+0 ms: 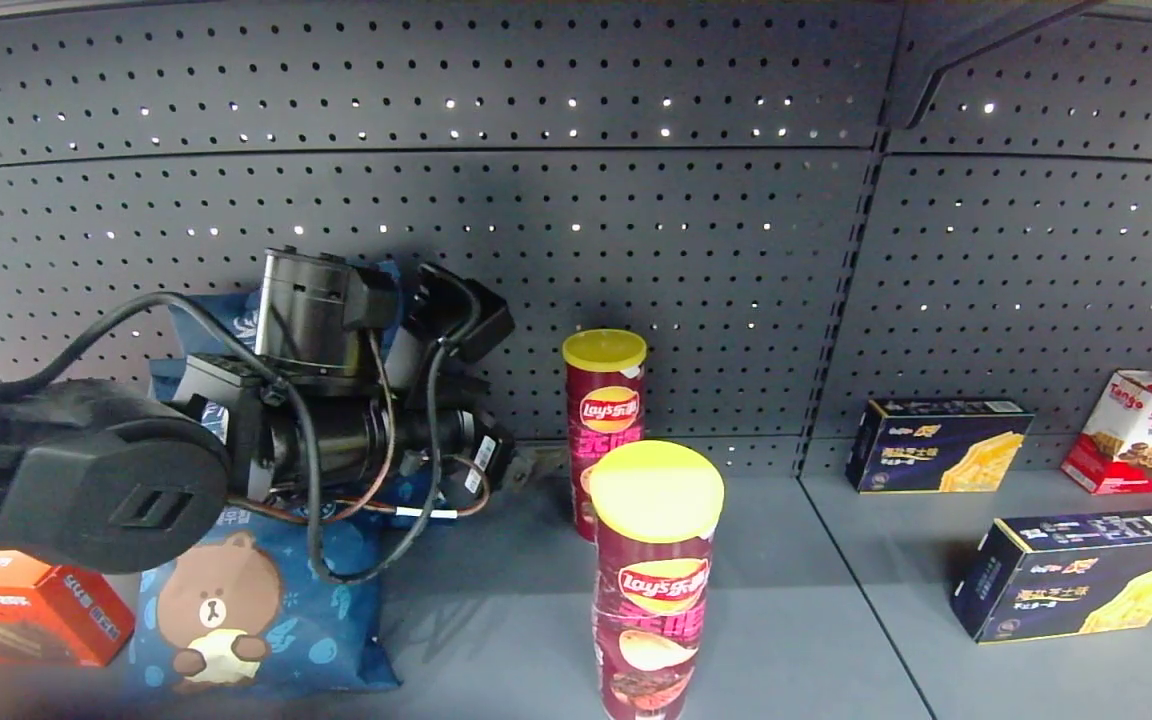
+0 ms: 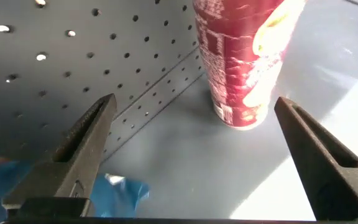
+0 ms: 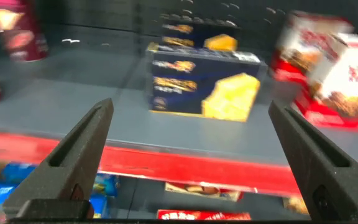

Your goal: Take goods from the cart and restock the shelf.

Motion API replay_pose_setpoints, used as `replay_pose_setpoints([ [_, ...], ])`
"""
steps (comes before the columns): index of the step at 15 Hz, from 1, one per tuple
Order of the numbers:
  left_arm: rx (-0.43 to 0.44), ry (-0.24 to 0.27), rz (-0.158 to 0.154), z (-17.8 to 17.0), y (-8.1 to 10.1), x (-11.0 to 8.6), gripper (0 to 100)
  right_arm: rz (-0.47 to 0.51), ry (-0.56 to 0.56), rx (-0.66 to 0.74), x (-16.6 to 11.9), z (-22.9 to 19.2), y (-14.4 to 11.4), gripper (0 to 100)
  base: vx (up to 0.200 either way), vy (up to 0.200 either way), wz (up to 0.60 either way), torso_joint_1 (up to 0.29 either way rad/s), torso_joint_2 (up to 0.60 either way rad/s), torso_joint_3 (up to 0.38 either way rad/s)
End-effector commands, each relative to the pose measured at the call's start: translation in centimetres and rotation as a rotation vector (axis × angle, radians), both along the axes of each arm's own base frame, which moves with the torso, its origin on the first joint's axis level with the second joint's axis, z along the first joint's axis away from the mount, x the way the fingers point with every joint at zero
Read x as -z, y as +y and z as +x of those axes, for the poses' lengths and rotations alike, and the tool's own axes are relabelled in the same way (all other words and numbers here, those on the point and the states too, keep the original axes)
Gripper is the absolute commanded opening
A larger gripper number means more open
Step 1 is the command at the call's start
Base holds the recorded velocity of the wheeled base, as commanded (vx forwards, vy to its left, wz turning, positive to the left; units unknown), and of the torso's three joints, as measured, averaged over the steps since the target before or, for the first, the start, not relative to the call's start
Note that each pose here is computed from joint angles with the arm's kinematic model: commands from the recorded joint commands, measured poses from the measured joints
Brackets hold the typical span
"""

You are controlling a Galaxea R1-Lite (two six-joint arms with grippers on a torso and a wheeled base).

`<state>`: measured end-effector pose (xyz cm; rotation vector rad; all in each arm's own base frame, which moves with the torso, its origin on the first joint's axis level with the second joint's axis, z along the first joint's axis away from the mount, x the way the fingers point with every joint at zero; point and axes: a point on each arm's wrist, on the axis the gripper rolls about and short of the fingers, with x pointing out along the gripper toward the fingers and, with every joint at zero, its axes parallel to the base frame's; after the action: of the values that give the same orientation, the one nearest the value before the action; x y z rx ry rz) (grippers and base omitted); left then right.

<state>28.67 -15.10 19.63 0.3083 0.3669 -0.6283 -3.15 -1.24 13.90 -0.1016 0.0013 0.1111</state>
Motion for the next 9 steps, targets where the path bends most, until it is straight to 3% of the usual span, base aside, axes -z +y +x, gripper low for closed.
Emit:
replay_pose_setpoints([
  [1, -0.011, -0.054, -0.028, -1.5, 1.2, -2.3, 100, -0.023, 0.068, -0.030, -3.3, 1.7, 0.6, 100, 0.000, 0.000, 0.00, 0.000, 0.00, 0.000],
  [3, -0.019, -0.087, -0.041, -2.0, 1.7, -3.2, 100, -0.035, 0.091, -0.045, -5.7, 3.0, 0.9, 100, 0.000, 0.000, 0.00, 0.000, 0.00, 0.000],
  [5, -0.045, -0.127, -0.020, -2.7, 3.3, -3.9, 100, -0.059, 0.111, -0.072, -7.5, 4.3, 1.3, 100, 0.000, 0.000, 0.00, 0.000, 0.00, 0.000],
  [6, -0.053, -0.148, -0.006, -3.4, 4.0, -4.2, 100, -0.079, 0.122, -0.119, -7.8, 4.8, 1.6, 100, 0.000, 0.000, 0.00, 0.000, 0.00, 0.000],
  [9, -0.076, -0.155, -0.008, -5.4, 5.6, -3.8, 100, -0.099, 0.166, -0.212, -8.2, 6.8, 2.6, 100, 0.000, 0.000, 0.00, 0.000, 0.00, 0.000],
])
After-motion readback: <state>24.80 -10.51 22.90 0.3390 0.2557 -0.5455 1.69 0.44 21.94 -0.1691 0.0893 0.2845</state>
